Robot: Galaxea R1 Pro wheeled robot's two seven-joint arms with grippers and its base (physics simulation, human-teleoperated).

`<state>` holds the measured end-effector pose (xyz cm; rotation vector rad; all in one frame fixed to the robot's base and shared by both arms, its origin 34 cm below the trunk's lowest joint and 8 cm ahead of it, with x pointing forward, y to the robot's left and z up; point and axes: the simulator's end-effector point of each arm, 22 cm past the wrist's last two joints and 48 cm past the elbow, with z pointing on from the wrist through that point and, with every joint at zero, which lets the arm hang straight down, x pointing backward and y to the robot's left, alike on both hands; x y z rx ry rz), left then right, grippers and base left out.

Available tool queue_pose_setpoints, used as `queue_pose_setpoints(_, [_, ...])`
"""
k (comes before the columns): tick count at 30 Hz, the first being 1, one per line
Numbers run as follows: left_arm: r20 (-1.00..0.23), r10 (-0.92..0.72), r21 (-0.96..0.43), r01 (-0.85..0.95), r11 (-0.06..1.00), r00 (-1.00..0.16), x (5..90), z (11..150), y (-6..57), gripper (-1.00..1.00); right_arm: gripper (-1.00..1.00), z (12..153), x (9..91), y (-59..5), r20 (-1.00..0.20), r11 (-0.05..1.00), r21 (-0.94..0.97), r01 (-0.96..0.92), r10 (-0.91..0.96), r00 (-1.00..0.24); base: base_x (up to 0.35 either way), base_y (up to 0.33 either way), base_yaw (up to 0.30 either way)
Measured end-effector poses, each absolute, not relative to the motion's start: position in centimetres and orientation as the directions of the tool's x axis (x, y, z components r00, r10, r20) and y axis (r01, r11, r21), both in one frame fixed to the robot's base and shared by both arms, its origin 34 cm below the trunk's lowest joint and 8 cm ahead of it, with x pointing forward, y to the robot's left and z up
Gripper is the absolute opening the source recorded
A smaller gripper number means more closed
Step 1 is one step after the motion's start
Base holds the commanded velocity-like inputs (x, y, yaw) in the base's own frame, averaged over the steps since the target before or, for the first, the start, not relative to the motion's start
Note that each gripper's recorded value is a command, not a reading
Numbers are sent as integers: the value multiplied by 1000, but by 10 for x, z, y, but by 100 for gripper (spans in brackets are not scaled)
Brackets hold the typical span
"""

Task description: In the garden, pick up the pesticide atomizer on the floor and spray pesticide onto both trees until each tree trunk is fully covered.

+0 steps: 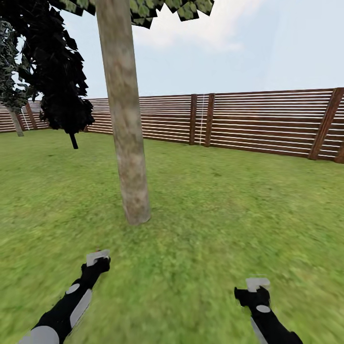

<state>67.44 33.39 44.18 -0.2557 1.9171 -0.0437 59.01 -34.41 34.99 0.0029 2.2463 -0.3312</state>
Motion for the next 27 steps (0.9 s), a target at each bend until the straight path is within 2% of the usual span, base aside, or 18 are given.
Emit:
queue_pose_setpoints(3, [-939, -199, -173, -115, 978, -281, 695, 483, 319, -100, 100, 380, 611, -341, -788, 965, -233, 119, -115, -605, 0, 0, 0])
queue_pose_setpoints(7, [-943, -195, -170, -115, 979, -271, 698, 491, 325, -100, 100, 386, 615, -341, -796, 965, -231, 125, -113, -595, 0, 0, 63])
queue_pose_setpoints(27, [-941, -179, -148, -126, 981, -289, 696, 480, 337, -100, 100, 374, 612, -333, -781, 966, -232, 109, -118, -613, 0, 0, 220])
